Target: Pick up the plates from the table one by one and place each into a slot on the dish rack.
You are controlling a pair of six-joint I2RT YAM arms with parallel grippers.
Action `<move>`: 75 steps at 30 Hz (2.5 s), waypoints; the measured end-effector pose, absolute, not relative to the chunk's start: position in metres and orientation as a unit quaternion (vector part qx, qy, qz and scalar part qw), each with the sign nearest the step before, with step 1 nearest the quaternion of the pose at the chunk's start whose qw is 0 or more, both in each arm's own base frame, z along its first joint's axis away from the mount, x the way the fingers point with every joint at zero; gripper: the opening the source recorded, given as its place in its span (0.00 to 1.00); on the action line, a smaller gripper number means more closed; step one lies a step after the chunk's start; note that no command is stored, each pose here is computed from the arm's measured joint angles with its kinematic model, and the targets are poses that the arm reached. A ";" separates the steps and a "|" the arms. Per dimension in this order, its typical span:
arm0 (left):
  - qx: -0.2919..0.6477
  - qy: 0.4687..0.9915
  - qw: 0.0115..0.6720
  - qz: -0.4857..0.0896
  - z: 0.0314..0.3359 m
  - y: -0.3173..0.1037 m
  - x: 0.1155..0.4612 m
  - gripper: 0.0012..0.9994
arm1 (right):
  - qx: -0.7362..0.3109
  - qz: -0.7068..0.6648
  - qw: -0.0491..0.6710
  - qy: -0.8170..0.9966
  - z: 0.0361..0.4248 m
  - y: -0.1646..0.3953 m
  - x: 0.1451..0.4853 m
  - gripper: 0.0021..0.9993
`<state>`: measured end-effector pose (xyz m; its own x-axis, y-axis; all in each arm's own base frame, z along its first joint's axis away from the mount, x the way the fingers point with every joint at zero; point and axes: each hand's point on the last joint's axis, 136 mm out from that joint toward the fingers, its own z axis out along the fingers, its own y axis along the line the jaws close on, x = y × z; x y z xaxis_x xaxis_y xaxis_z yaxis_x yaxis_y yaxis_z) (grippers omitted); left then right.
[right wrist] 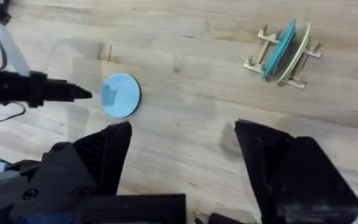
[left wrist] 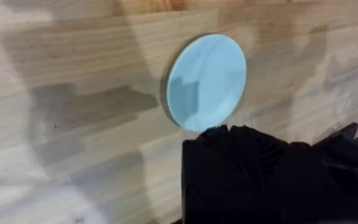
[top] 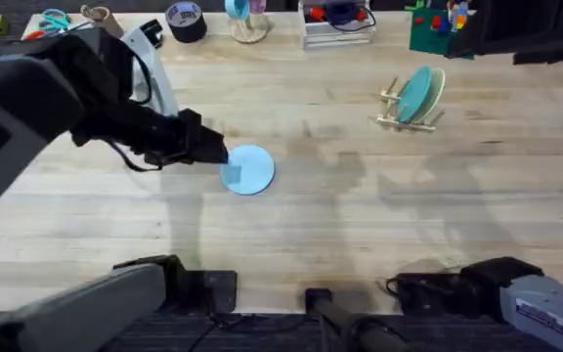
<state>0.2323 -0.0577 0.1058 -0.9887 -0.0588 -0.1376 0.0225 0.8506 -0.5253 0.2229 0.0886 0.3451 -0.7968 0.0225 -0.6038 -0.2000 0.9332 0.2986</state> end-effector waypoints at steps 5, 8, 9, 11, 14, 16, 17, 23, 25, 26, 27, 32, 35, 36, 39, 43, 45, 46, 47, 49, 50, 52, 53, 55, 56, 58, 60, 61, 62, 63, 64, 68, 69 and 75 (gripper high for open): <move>-0.013 0.957 0.054 -0.286 0.088 -0.059 0.242 0.04 | -0.048 0.176 0.315 0.931 0.345 0.089 0.223 1.00; -0.014 0.956 0.037 -0.292 0.077 -0.060 0.244 0.04 | -0.048 0.176 0.315 0.931 0.345 0.089 0.223 1.00; -0.013 0.955 0.033 -0.294 0.074 -0.060 0.244 0.04 | -0.048 0.176 0.315 0.931 0.345 0.089 0.223 1.00; -0.013 0.955 0.029 -0.296 0.069 -0.060 0.246 0.04 | -0.048 0.176 0.315 0.931 0.345 0.089 0.223 1.00; -0.010 0.954 0.031 -0.298 0.064 -0.060 0.251 0.04 | -0.048 0.176 0.315 0.931 0.345 0.089 0.223 1.00; -0.011 0.954 0.028 -0.298 0.060 -0.060 0.253 0.04 | -0.048 0.176 0.315 0.931 0.345 0.089 0.223 0.99; -0.015 0.954 0.025 -0.299 0.058 -0.059 0.253 0.04 | -0.048 0.176 0.315 0.931 0.345 0.089 0.223 0.99; -0.046 0.948 0.007 -0.315 0.044 -0.046 0.253 0.04 | -0.047 0.177 0.315 0.931 0.345 0.089 0.223 1.00; -0.051 0.945 -0.002 -0.323 0.038 -0.045 0.252 0.04 | -0.047 0.177 0.315 0.931 0.345 0.089 0.223 1.00; -0.051 0.943 -0.004 -0.329 0.037 -0.047 0.252 0.04 | -0.047 0.177 0.315 0.931 0.345 0.089 0.223 1.00; -0.051 0.942 -0.005 -0.333 0.036 -0.048 0.253 0.04 | -0.047 0.177 0.315 0.931 0.345 0.089 0.223 1.00; -0.067 0.933 -0.007 -0.355 0.031 -0.053 0.260 0.04 | -0.045 0.177 0.315 0.931 0.345 0.089 0.223 1.00; -0.080 0.929 -0.008 -0.362 0.030 -0.055 0.263 0.04 | -0.040 0.179 0.314 0.932 0.345 0.089 0.223 0.99; -0.085 0.928 -0.009 -0.363 0.030 -0.055 0.264 0.04 | -0.038 0.180 0.313 0.932 0.345 0.089 0.223 0.99; -0.094 0.927 -0.012 -0.362 0.030 -0.055 0.264 0.04 | -0.033 0.182 0.312 0.932 0.345 0.089 0.223 1.00; -0.100 0.927 -0.013 -0.362 0.030 -0.055 0.264 0.04 | -0.032 0.183 0.311 0.932 0.345 0.089 0.223 1.00; -0.102 0.926 -0.014 -0.362 0.030 -0.055 0.264 0.04 | -0.032 0.184 0.310 0.932 0.345 0.089 0.223 1.00; -0.102 0.926 -0.014 -0.362 0.030 -0.055 0.264 0.04 | -0.031 0.183 0.308 0.933 0.344 0.089 0.223 0.99; -0.102 0.926 -0.014 -0.362 0.030 -0.055 0.264 0.04 | -0.031 0.182 0.302 0.935 0.342 0.089 0.223 0.99; -0.103 0.926 -0.014 -0.362 0.030 -0.055 0.264 0.04 | -0.028 0.178 0.281 0.942 0.333 0.089 0.224 0.99; -0.102 0.926 -0.014 -0.362 0.030 -0.055 0.264 0.04 | -0.026 0.176 0.265 0.948 0.327 0.090 0.224 0.99; -0.102 0.926 -0.013 -0.362 0.030 -0.055 0.265 0.04 | -0.022 0.170 0.232 0.957 0.315 0.090 0.226 0.99; -0.102 0.926 -0.013 -0.362 0.030 -0.055 0.265 0.04 | -0.021 0.167 0.219 0.961 0.309 0.091 0.228 1.00; -0.102 0.926 -0.012 -0.362 0.030 -0.055 0.265 0.04 | -0.026 0.165 0.199 0.965 0.300 0.097 0.235 1.00; -0.102 0.927 -0.012 -0.362 0.030 -0.054 0.265 0.04 | -0.030 0.166 0.195 0.966 0.296 0.101 0.239 1.00; -0.102 0.927 -0.011 -0.362 0.030 -0.054 0.266 0.04 | -0.043 0.167 0.185 0.968 0.287 0.110 0.246 1.00; -0.101 0.927 -0.011 -0.362 0.030 -0.055 0.266 0.04 | -0.056 0.168 0.175 0.969 0.275 0.120 0.253 1.00; -0.101 0.926 -0.011 -0.362 0.030 -0.055 0.266 0.04 | -0.062 0.168 0.168 0.969 0.268 0.126 0.255 1.00; -0.101 0.926 -0.011 -0.362 0.030 -0.055 0.266 0.04 | -0.067 0.168 0.161 0.970 0.259 0.131 0.258 1.00; -0.101 0.927 -0.011 -0.362 0.030 -0.055 0.266 0.04 | -0.069 0.168 0.154 0.971 0.251 0.135 0.260 1.00; -0.101 0.927 -0.010 -0.362 0.030 -0.055 0.266 0.04 | -0.070 0.168 0.145 0.973 0.240 0.140 0.262 1.00; -0.100 0.927 -0.009 -0.363 0.030 -0.055 0.267 0.04 | -0.072 0.185 0.115 0.973 0.203 0.159 0.269 1.00; -0.100 0.927 -0.009 -0.363 0.030 -0.055 0.267 0.04 | -0.074 0.199 0.112 0.971 0.194 0.166 0.271 1.00; -0.100 0.926 -0.008 -0.363 0.030 -0.055 0.267 0.04 | -0.061 0.266 0.092 0.958 0.160 0.192 0.275 1.00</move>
